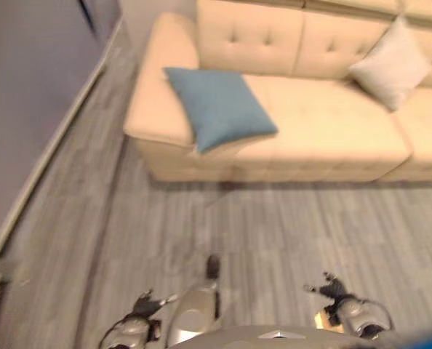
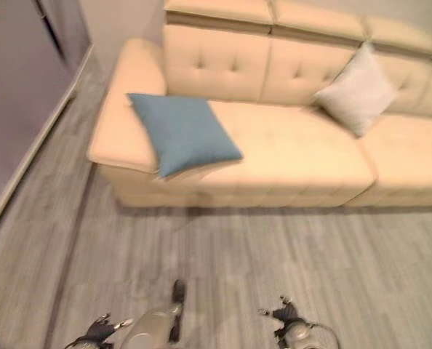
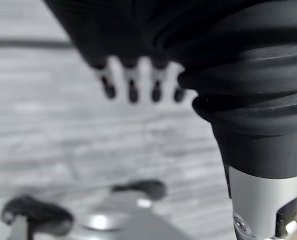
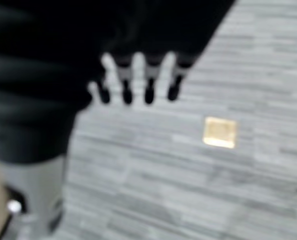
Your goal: Pick up all the scattered cushions and arrange them neatly on the sofa.
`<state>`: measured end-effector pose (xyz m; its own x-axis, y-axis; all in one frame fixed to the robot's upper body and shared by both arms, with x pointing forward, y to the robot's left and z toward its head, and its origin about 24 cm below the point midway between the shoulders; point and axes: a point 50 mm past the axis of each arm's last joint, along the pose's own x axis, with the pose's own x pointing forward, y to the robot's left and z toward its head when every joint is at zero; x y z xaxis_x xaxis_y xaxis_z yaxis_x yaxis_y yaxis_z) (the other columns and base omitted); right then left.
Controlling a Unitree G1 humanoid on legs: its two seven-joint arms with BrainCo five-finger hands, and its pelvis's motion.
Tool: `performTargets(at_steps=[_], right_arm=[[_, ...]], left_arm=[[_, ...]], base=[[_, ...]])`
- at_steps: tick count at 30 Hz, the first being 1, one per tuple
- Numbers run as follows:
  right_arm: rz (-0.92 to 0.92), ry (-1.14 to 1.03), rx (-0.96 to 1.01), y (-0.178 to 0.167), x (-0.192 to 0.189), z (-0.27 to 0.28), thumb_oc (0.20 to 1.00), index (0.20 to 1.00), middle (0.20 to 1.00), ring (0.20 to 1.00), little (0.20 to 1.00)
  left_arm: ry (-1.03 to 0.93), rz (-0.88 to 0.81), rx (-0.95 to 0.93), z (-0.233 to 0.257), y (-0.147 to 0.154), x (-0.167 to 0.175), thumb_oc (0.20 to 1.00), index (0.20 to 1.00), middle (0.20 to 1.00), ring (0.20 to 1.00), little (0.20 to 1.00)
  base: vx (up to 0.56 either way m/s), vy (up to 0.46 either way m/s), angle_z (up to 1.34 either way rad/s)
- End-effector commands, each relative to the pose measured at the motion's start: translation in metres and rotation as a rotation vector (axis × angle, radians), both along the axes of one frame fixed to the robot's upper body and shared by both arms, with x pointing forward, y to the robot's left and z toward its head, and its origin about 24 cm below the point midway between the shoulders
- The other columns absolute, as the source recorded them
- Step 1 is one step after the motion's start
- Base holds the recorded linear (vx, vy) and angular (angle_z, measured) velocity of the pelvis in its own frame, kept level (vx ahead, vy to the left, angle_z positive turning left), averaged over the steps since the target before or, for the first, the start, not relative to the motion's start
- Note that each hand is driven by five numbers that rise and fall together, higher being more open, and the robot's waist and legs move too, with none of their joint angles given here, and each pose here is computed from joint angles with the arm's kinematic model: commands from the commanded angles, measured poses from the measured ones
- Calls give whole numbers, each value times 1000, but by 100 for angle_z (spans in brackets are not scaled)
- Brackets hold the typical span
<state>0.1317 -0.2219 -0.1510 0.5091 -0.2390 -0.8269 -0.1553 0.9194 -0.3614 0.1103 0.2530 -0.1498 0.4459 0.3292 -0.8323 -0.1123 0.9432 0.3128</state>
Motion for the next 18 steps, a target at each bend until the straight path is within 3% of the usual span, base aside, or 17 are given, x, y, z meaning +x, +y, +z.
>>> performTargets(at_steps=[1, 8, 18], right_arm=[[36, -91, -26, -7, 27, 13, 1000, 1000, 1000, 1000, 1000], [53, -123, -18, -4, 38, 18, 1000, 1000, 1000, 1000, 1000], [35, -101, -24, -12, 28, 16, 1000, 1000, 1000, 1000, 1000]], left_arm=[[-27, -5, 32, 7, 12, 13, 1000, 1000, 1000, 1000, 1000], [-36, -33, 45, 9, 14, 16, 1000, 1000, 1000, 1000, 1000], [-13, -61, 14, 3, -3, 14, 1000, 1000, 1000, 1000, 1000]], base=[[223, 214, 12], [130, 133, 14], [163, -51, 34]])
